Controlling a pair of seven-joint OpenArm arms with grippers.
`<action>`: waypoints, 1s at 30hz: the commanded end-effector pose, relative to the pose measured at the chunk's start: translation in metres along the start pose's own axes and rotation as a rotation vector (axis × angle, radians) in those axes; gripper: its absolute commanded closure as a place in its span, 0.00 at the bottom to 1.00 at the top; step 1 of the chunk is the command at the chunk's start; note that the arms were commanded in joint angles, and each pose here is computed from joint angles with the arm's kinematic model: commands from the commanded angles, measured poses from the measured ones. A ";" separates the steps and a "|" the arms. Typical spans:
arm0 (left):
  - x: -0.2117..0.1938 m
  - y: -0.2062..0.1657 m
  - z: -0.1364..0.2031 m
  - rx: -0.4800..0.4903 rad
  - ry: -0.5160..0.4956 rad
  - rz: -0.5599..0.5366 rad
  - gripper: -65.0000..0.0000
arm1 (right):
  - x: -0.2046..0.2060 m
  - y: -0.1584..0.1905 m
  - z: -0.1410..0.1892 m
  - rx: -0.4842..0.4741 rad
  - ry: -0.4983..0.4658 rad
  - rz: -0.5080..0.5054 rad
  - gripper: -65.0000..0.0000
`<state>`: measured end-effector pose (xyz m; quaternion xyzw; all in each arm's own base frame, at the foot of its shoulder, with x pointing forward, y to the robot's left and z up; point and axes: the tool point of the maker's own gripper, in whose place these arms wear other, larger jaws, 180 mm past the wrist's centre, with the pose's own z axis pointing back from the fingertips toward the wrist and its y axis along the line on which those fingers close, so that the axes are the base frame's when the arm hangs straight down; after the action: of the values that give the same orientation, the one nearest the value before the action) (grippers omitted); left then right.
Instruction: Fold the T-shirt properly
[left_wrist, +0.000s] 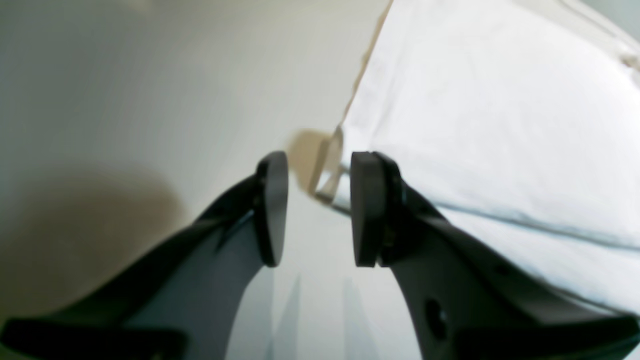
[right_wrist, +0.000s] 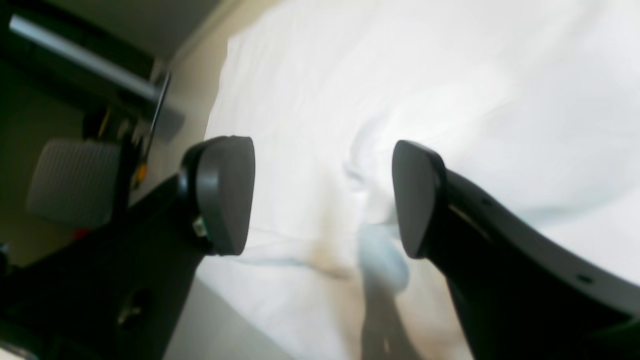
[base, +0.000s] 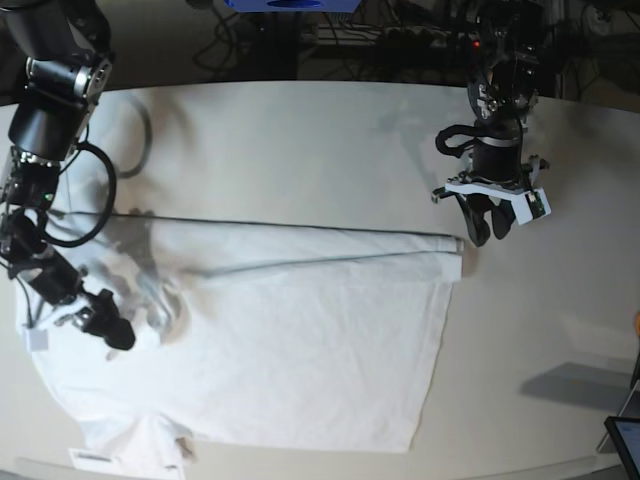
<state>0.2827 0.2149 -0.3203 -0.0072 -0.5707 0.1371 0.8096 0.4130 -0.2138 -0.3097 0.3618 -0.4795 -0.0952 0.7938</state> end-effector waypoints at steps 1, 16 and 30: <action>0.013 -0.011 -0.002 -0.036 -0.043 -0.005 0.67 | 0.029 0.010 0.013 0.036 -0.074 0.083 0.37; -0.014 0.015 -0.015 0.058 0.028 0.223 0.43 | -0.020 0.008 0.074 -0.024 0.016 0.255 0.37; 0.000 0.015 -0.036 0.070 -0.005 0.288 0.42 | -0.038 0.003 0.079 -0.034 0.054 0.232 0.37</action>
<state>0.3069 0.2348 -0.3477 -0.0573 -0.5415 0.2781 0.7913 0.3194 -0.2258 -0.3314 0.2945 -0.4670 -0.0109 0.8337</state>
